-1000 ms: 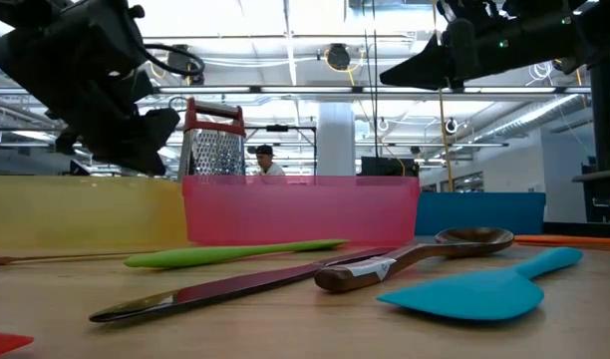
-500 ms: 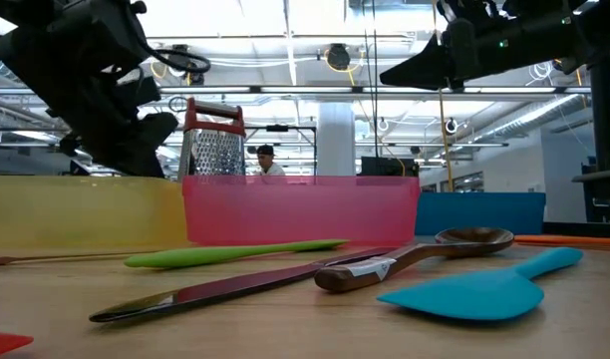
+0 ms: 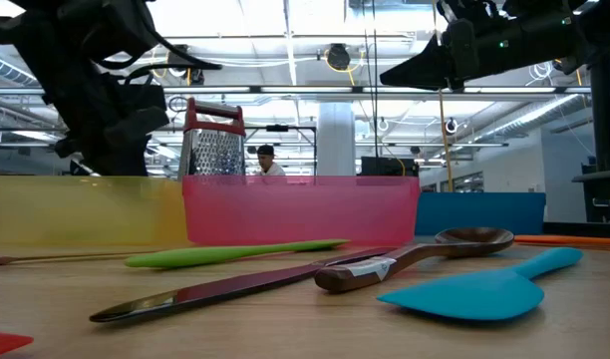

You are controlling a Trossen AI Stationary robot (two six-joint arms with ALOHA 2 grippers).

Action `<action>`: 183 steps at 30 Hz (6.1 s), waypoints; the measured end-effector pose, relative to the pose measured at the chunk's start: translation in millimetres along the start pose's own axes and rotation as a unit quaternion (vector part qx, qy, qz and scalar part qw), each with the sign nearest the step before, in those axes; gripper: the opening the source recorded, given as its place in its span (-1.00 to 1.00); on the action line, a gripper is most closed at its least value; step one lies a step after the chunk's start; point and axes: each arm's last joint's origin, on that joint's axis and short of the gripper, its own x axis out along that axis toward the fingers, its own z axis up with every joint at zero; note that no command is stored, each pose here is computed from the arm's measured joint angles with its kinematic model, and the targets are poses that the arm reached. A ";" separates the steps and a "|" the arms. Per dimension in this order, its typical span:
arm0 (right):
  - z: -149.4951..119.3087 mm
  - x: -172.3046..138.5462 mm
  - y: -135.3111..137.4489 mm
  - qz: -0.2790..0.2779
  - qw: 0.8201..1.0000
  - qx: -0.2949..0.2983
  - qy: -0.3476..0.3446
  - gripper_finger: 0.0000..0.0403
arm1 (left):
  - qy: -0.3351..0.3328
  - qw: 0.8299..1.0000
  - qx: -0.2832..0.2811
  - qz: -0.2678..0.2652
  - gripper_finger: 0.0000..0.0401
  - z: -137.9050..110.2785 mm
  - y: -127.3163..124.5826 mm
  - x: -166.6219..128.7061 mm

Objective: Pick & Place Kitchen Items
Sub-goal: Put the gold serving spoon into the yellow bin, then put the brown serving spoon into the yellow bin

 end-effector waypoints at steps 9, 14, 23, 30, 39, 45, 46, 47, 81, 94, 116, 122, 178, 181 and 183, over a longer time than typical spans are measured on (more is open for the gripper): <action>-0.5 0.0 0.1 0.001 1.000 -0.001 0.003 -0.43 | 0.073 0.997 0.009 -0.026 -0.92 6.4 -6.5 -11.9; -2.2 0.0 0.6 0.003 1.000 -0.004 0.011 -0.43 | 0.098 0.994 0.007 -0.041 -0.97 7.4 -8.8 -14.6; -2.9 -0.1 0.8 0.004 1.000 -0.005 0.014 -0.43 | 0.137 0.989 0.011 -0.047 -0.97 4.3 -7.3 -15.2; -2.8 -0.1 0.8 0.004 1.000 -0.005 0.014 -0.43 | 0.164 0.986 0.016 -0.025 -0.98 0.7 -1.9 -16.0; -2.7 -0.1 0.8 0.004 1.000 -0.005 0.014 -0.43 | 0.146 0.989 0.022 0.003 -0.96 0.8 2.4 -16.4; -2.7 -0.1 0.9 0.004 1.000 -0.005 0.014 -0.43 | 0.108 0.994 0.015 0.008 -0.95 4.3 2.6 -17.9; -2.7 -0.1 0.9 0.004 1.000 -0.005 0.014 -0.43 | 0.093 0.995 0.016 0.009 -0.95 5.6 2.0 -17.6; -2.7 -0.1 0.9 0.004 1.000 -0.005 0.014 -0.43 | 0.082 0.996 0.020 0.008 -0.95 6.9 1.3 -17.1; -2.7 -0.2 0.9 0.005 1.000 -0.005 0.013 -0.43 | 0.078 0.994 0.078 0.016 -0.97 13.5 -10.5 18.7; -2.8 -0.2 0.9 0.004 1.000 -0.005 0.014 -0.43 | 0.129 0.984 0.074 0.099 -0.97 4.5 6.9 14.6; -2.6 -0.1 0.9 0.004 1.000 -0.005 0.014 -0.43 | 0.091 0.989 0.078 0.087 -0.96 9.3 4.1 13.4; -2.8 -0.2 0.9 0.005 1.000 -0.005 0.014 -0.43 | 0.075 0.989 0.086 0.091 -0.96 10.8 3.9 13.2; -13.1 -9.2 45.0 0.346 0.938 -0.027 0.005 -0.31 | -0.117 0.965 0.066 -0.223 -0.67 51.6 -25.8 -46.9; -15.1 -4.6 53.1 0.352 0.936 -0.028 -0.010 -0.20 | -0.116 0.965 0.067 -0.223 -0.67 51.4 -25.7 -46.8; -17.2 -0.1 57.2 0.351 0.936 -0.027 -0.022 -0.12 | -0.113 0.965 0.067 -0.229 -0.67 51.3 -26.1 -47.0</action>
